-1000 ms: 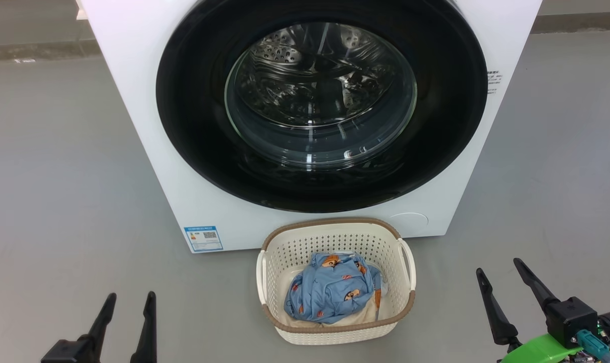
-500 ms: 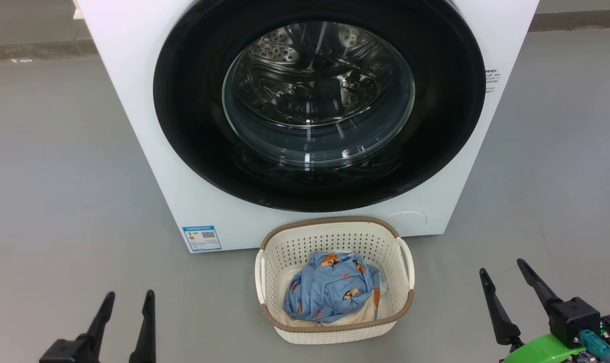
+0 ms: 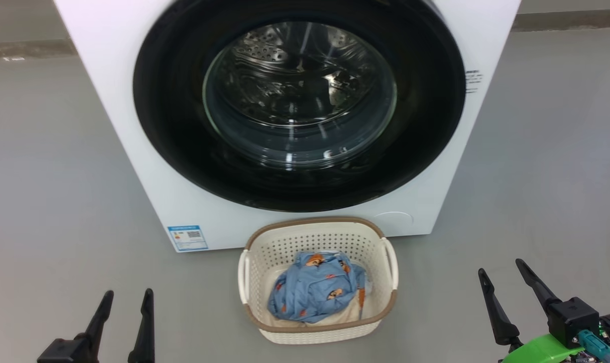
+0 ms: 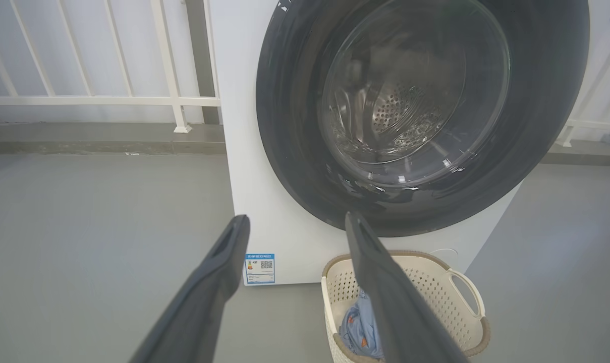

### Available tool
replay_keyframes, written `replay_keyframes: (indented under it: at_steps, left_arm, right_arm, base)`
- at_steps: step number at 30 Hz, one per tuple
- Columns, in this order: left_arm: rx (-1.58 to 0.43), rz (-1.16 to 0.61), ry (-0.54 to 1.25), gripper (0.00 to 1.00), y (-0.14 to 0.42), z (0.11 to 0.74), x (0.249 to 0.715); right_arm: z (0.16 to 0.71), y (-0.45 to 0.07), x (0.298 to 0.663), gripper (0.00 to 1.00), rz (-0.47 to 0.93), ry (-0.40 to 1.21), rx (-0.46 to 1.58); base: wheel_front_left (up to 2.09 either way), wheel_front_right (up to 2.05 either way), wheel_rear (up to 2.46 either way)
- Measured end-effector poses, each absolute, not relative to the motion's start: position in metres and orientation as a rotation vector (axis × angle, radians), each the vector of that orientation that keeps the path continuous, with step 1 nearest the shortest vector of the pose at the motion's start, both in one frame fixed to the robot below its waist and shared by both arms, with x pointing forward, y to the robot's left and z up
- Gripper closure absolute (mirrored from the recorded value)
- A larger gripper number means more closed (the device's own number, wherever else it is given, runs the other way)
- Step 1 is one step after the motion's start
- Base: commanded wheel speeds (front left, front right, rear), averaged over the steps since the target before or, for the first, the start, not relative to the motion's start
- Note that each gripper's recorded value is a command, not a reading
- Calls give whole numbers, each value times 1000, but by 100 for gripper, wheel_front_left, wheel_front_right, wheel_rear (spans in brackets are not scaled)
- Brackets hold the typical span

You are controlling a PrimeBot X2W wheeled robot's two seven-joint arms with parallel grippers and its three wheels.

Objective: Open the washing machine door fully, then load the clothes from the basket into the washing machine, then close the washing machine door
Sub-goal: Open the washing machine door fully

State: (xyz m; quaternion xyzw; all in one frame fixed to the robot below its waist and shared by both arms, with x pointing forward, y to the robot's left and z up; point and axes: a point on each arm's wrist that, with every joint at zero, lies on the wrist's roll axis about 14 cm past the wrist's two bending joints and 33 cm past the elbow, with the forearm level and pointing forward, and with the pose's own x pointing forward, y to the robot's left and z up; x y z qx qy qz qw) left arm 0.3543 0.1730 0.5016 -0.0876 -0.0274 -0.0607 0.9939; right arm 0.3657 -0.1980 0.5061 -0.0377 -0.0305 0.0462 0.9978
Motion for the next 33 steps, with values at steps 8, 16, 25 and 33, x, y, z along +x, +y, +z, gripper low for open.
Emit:
replay_keyframes:
  at_steps: [8, 16, 25, 33]
  left_arm:
    - [-178, -125, -52, 0, 172, 501, 356]
    - [-186, -131, -47, 0, 169, 499, 357]
    - [-216, -125, -45, 0, 167, 498, 358]
    - [-224, -119, -47, 0, 169, 499, 358]
  right_arm:
    - [504, -199, 365, 0, 90, -56, -75]
    - [503, -200, 365, 0, 86, -51, -76]
    - [501, -201, 366, 0, 84, -46, -77]
    - [504, -201, 366, 0, 82, -54, -75]
  base:
    - [122, 122, -244]
    - [106, 106, -211]
    - [41, 41, -81]
    - [0, 0, 0]
